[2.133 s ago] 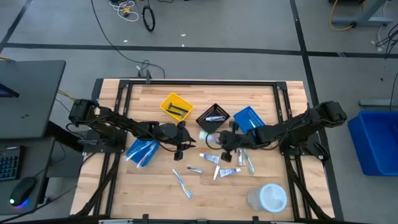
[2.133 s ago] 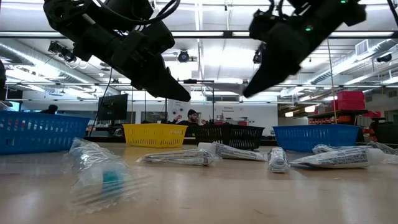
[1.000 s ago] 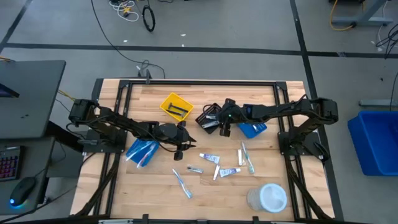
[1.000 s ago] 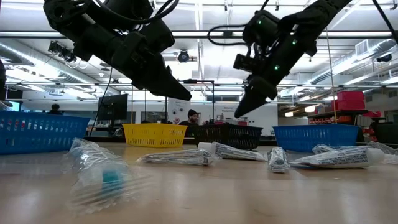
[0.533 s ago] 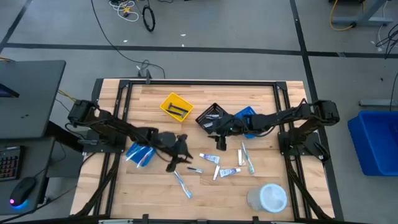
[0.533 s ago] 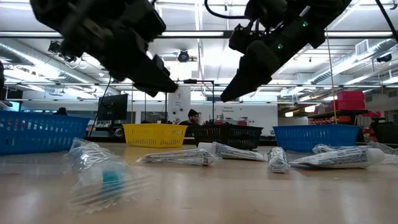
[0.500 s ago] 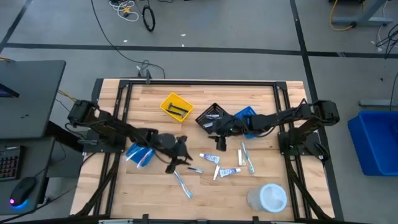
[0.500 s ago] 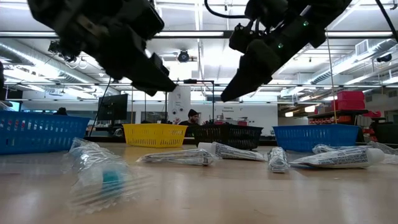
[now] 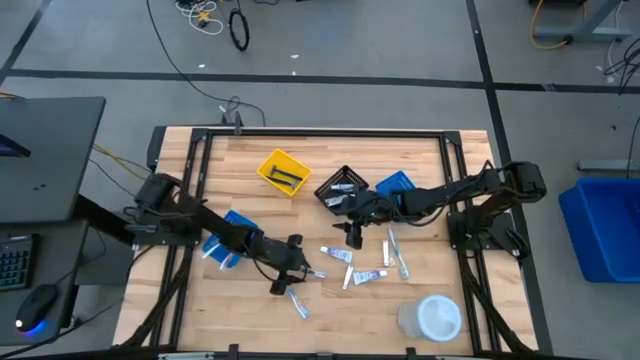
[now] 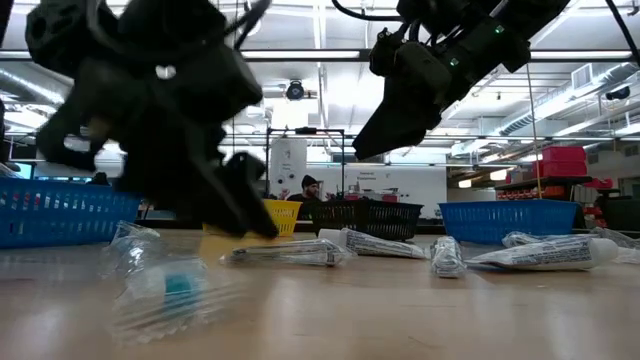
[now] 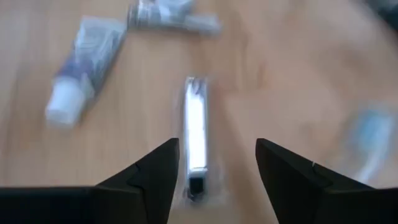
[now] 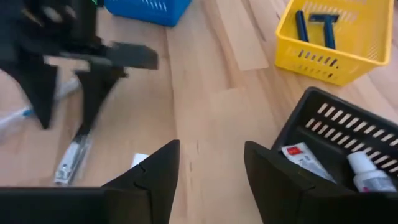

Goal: Pick & Place Travel size toiletries
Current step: Put the silver nail cutter into the right blue bin

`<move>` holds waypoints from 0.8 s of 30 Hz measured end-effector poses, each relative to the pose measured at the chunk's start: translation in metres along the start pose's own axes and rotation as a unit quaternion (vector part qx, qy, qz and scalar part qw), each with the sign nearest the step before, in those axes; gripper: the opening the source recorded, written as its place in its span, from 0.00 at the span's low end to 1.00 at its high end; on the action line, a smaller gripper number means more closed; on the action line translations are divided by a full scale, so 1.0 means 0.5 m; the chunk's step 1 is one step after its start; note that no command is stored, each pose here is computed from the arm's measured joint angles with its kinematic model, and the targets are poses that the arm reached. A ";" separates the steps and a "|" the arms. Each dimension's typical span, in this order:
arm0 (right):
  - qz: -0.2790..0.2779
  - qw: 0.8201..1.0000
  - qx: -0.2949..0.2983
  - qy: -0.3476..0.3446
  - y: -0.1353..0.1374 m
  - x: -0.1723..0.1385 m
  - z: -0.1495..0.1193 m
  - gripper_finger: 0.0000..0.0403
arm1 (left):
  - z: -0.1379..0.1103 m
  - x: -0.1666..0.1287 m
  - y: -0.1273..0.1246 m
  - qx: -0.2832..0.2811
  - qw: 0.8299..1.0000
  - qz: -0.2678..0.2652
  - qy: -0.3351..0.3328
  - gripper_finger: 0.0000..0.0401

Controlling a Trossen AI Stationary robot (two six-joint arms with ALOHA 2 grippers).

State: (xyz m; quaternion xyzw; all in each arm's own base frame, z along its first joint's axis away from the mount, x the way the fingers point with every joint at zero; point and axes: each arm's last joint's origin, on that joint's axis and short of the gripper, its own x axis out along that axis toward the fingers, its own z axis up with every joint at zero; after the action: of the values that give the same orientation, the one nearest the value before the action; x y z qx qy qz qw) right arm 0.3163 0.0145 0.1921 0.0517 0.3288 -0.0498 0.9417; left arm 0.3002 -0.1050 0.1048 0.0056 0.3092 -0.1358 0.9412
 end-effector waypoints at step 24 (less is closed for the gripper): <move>0.022 1.000 -0.010 0.013 0.037 -0.005 -0.011 0.49 | 0.038 -0.017 0.009 0.072 0.988 0.100 0.097 0.12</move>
State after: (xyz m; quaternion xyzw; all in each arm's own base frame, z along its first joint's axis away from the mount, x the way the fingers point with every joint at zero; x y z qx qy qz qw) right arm 0.3135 0.0339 0.1904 0.0501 0.3398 -0.0251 0.9388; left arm 0.3059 -0.1005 0.1246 0.1175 0.3859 -0.0621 0.9129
